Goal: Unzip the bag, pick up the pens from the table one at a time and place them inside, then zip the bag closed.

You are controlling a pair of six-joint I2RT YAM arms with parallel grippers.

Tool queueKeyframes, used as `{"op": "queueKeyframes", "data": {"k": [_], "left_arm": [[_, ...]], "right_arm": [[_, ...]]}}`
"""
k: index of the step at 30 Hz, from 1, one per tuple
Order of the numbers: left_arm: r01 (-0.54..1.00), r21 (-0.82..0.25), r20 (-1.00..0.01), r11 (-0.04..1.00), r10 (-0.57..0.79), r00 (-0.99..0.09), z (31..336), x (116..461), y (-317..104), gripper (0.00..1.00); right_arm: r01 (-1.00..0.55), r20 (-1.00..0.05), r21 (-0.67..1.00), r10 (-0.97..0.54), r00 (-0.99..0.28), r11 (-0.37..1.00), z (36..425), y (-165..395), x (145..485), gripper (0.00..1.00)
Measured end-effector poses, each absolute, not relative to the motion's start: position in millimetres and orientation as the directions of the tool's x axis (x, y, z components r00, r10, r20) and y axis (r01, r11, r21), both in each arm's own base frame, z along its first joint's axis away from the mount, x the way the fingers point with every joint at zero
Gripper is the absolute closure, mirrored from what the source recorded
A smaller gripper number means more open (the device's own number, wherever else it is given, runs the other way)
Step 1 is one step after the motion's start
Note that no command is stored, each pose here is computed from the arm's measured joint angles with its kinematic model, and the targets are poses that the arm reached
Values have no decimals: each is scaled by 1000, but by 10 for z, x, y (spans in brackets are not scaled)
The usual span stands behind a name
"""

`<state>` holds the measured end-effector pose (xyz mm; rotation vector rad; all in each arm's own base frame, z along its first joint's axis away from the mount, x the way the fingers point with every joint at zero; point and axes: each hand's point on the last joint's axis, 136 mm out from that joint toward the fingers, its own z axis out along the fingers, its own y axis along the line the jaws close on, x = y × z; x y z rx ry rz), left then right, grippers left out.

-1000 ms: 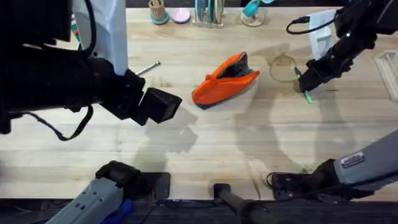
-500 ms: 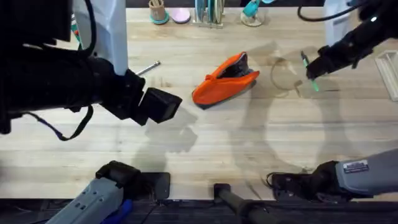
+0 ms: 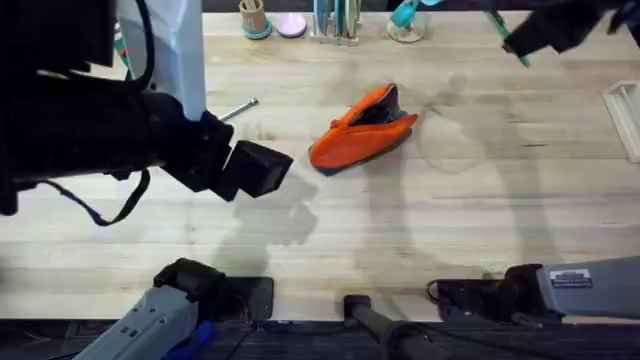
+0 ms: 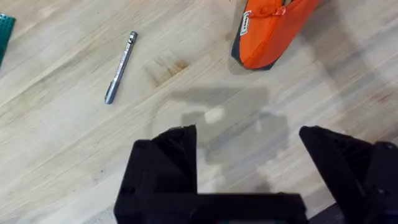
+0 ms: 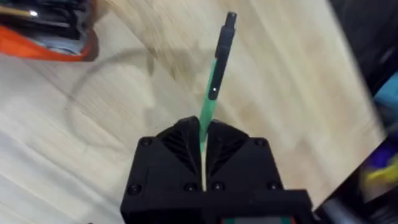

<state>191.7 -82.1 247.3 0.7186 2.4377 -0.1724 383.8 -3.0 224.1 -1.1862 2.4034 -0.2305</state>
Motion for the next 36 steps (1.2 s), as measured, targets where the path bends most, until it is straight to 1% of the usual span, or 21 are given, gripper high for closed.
{"op": "queueKeyframes", "data": {"k": [4, 7, 12, 18, 22, 30, 36], "left_arm": [[532, 40, -572, 846, 455, -682, 2475, 1920, -823, 6], [532, 40, -573, 846, 455, -681, 2477, 1923, -823, 7], [532, 40, -573, 846, 455, -681, 2477, 1923, -824, 6], [532, 40, -573, 846, 455, -681, 2477, 1923, -823, 6], [531, 40, -573, 846, 455, -682, 2477, 1923, -823, 6], [531, 40, -573, 846, 455, -682, 2477, 1923, -823, 6], [525, 34, -574, 851, 447, -687, 2477, 1923, -823, 6]], "right_arm": [[-814, -269, -387, -897, -350, 433, 2274, 273, 3838, 970], [-860, -231, -410, -947, -224, 303, 2274, 464, 3820, 970], [-888, -185, -432, -979, -79, 154, 2274, 664, 3790, 971], [-895, -153, -446, -987, 48, 26, 2274, 852, 3752, 971], [-900, -190, -434, -971, 146, -50, 2272, 1026, 3679, 971], [-881, -322, -441, -886, 333, -171, 2344, 1377, 3540, 970], [-860, -351, -428, -826, 440, -276, 2328, 1553, 3363, 970]]}}
